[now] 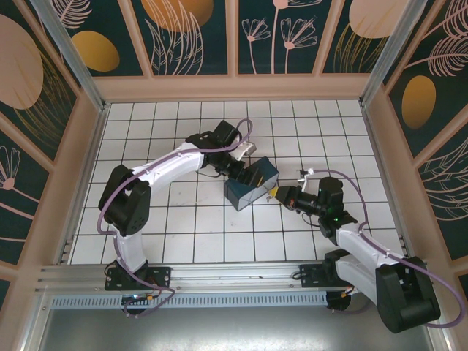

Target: Unlock the padlock with the key

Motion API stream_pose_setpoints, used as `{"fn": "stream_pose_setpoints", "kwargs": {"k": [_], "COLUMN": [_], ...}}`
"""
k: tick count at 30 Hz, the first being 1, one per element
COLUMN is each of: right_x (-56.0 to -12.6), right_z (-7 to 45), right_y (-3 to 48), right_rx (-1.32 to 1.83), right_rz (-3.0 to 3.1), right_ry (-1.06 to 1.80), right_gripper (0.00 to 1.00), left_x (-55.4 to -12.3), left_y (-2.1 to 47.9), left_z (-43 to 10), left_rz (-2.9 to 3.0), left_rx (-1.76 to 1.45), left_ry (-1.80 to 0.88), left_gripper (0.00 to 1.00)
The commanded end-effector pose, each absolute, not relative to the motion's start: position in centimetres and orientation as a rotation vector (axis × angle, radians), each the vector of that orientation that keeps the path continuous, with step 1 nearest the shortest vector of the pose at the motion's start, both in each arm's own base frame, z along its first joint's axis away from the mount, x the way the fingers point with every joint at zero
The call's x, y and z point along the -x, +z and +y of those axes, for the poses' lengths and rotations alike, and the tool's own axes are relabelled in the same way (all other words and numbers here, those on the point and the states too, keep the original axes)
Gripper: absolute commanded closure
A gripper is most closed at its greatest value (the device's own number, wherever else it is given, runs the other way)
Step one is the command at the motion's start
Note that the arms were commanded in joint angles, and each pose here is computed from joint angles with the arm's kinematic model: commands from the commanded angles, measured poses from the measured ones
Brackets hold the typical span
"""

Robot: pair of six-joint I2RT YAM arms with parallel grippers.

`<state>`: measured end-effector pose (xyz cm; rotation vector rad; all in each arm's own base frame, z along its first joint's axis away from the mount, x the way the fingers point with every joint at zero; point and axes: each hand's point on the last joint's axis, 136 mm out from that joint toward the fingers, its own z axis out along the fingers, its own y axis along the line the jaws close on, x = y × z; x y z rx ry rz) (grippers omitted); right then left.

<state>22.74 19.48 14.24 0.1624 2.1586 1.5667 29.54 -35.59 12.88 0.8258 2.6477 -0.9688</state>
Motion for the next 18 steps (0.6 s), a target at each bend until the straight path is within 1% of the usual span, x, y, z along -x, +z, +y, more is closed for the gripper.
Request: {"fn": "stream_pose_setpoints", "kwargs": {"k": [1,18], "right_x": [-23.39,-23.6], "right_z": [19.98,20.43], "right_y": [16.62,16.68], "right_rx": [-0.076,-0.052], "right_rz": [2.081,2.083], "right_ry": [1.591,1.606], "right_gripper": [1.0,1.0], "left_x": [-29.14,-29.18], "left_y": [11.29,11.21], "left_z": [-34.19,-33.89], "left_rz": [2.714,2.719], "left_rx": [-0.805,-0.798], "left_ry": [-0.902,-0.887], "left_gripper": [0.05,0.06]}}
